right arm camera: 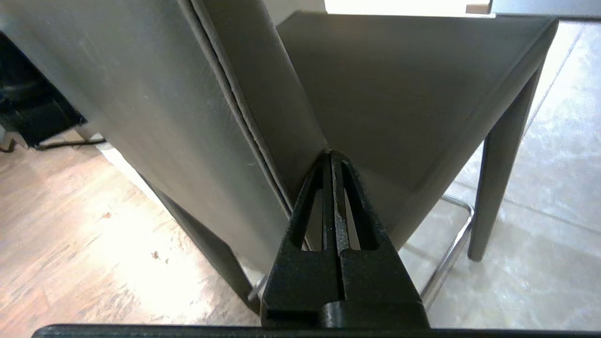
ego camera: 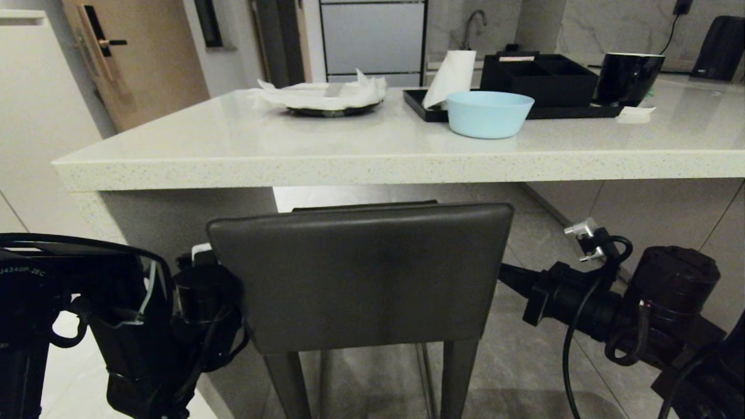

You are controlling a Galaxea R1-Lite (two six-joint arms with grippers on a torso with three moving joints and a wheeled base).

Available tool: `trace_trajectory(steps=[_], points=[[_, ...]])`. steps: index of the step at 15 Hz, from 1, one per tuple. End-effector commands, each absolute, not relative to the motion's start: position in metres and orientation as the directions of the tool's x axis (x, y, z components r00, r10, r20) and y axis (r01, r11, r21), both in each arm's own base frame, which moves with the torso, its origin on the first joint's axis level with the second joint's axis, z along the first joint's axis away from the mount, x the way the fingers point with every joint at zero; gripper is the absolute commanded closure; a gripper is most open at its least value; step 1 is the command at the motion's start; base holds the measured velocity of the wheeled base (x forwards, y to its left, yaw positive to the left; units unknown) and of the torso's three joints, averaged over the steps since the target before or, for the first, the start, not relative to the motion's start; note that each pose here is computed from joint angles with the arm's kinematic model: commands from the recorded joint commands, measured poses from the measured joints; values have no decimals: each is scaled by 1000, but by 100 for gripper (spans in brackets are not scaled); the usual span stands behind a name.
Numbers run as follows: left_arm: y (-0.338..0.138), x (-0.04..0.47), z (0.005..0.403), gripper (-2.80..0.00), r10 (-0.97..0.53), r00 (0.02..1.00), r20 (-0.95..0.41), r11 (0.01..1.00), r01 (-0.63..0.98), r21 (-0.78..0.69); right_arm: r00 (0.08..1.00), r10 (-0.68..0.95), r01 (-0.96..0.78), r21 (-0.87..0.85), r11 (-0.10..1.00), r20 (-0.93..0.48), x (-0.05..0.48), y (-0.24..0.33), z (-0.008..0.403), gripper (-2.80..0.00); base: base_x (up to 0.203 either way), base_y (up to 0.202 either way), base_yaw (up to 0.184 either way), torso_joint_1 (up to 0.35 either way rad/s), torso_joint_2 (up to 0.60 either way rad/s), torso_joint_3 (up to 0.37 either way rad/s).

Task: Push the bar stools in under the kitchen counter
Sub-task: Pull the gray chair out from under the dining table

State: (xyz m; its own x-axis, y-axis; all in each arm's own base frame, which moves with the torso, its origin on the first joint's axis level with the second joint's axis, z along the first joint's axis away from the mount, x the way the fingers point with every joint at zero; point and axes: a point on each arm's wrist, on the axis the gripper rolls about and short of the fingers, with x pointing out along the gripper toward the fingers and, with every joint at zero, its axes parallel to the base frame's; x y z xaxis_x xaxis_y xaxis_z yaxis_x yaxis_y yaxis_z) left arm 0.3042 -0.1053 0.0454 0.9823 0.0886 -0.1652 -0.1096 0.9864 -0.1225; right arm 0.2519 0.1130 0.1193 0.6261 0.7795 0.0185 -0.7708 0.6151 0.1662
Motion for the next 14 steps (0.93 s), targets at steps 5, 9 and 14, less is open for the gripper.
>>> trace_trajectory(steps=[5,9,14], points=[[-88,284,47,0,63,975,-212,988,-91,-125,696,718,-708,172,685,5,240,110,119,0,0,0,0,0,0,0],[-100,309,53,0,54,990,-132,992,-69,-109,693,721,-707,181,684,-20,230,105,116,0,0,0,0,0,0,0],[-111,313,50,0,47,992,-121,994,-58,-94,701,712,-696,189,693,-32,231,102,113,0,0,0,0,0,0,0]])
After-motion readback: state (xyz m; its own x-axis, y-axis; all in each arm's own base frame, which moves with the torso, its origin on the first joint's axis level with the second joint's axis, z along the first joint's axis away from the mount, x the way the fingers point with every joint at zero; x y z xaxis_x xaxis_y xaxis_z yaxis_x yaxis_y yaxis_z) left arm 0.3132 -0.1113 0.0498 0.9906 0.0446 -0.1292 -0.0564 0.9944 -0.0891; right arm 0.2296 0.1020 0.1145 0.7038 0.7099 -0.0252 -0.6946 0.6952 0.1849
